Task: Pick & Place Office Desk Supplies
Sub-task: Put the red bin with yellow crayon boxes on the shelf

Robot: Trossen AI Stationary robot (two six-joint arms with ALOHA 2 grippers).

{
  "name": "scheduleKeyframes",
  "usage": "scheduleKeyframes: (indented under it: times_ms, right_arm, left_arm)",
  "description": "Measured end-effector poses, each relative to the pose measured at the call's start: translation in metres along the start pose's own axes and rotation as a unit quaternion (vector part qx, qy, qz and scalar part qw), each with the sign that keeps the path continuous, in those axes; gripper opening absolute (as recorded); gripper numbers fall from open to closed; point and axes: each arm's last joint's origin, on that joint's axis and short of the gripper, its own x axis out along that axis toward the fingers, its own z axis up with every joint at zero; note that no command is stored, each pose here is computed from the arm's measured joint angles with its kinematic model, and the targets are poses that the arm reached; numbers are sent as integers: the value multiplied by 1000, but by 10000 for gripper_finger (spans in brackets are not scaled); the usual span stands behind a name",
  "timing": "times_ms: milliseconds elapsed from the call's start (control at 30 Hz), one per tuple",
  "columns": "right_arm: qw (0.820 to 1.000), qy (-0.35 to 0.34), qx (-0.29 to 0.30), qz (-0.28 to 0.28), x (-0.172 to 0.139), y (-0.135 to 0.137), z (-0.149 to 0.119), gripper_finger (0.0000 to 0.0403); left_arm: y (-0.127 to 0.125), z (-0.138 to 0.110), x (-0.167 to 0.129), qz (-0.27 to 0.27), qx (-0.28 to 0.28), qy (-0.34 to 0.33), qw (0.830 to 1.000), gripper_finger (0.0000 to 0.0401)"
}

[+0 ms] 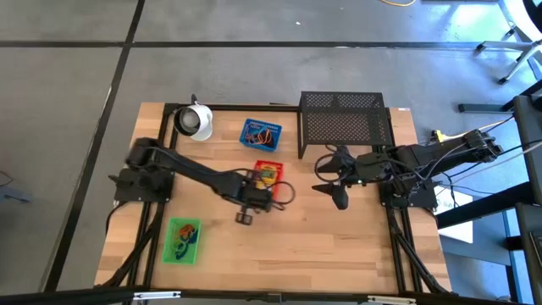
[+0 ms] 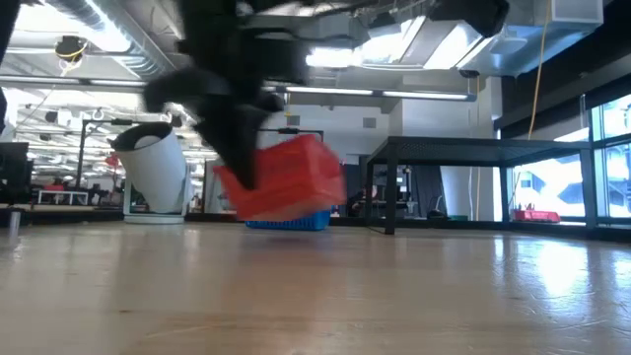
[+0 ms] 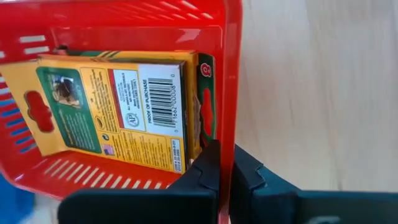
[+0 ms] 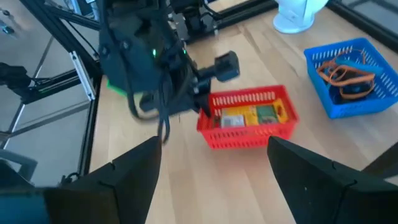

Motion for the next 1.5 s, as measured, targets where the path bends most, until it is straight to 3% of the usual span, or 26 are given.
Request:
scheduleKeyframes:
  times_ms: [267, 500, 733, 967, 1167, 1333, 1500]
  right_arm:
    - [1000, 12, 3, -7, 0, -1, -2, 296]
    - [1000, 13, 3, -8, 0, -2, -3, 296]
    - [1000, 14, 2, -8, 0, -2, -3, 296]
    - [1000, 13, -8, -10, 0, -2, -3, 296]
    - [999, 28, -24, -24, 10, -1, -6, 296]
    - [996, 45, -52, -57, 44, -1, -11, 296]
    - [991, 94, -84, -53, 92, -6, -22, 296]
  left_arm:
    - [16, 52, 16, 15, 2, -27, 1000, 2]
    - [19, 52, 42, 13, -15, 6, 1000, 3]
    - [20, 53, 41, 39, -46, 3, 998, 17]
    - [22, 54, 18, 36, -66, -25, 997, 79]
    - [32, 42, -21, 34, -108, -17, 993, 118]
    - [41, 16, -63, 39, -145, 28, 988, 117]
    - [49, -15, -106, 50, -240, 65, 967, 111]
